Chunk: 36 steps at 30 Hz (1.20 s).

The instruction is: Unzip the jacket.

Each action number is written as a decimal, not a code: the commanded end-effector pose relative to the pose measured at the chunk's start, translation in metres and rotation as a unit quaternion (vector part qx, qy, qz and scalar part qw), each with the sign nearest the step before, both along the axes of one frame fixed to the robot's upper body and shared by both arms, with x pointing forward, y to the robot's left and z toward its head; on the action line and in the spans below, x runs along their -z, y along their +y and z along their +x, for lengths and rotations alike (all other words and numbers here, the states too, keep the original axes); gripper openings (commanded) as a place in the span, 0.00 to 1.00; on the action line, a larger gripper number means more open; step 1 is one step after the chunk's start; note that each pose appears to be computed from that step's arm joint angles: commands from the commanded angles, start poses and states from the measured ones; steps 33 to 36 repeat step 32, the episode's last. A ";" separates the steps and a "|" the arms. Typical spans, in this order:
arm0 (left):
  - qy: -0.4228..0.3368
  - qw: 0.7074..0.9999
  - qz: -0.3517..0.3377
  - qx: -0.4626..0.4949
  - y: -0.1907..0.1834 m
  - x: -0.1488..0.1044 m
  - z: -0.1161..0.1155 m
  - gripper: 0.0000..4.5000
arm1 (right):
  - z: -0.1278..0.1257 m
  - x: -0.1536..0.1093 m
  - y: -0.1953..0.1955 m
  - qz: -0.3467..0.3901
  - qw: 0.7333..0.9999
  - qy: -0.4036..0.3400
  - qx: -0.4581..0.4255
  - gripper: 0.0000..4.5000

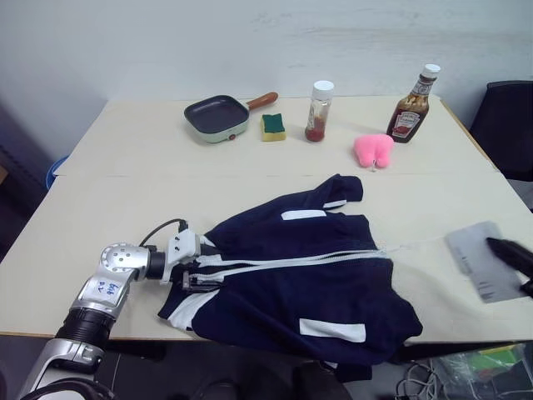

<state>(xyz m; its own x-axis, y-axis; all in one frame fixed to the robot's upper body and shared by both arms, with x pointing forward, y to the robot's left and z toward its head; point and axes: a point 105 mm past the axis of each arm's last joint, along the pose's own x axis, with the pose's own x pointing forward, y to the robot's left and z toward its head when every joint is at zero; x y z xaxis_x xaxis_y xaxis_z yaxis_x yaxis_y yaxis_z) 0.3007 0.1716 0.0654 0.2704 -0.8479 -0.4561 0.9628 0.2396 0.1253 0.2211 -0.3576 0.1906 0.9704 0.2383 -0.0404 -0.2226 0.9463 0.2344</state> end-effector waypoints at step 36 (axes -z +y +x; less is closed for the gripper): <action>-0.059 0.994 -0.001 -0.092 0.088 -0.048 -0.099 1.00 | -0.041 0.044 0.104 -0.353 0.865 -0.123 -0.335 0.99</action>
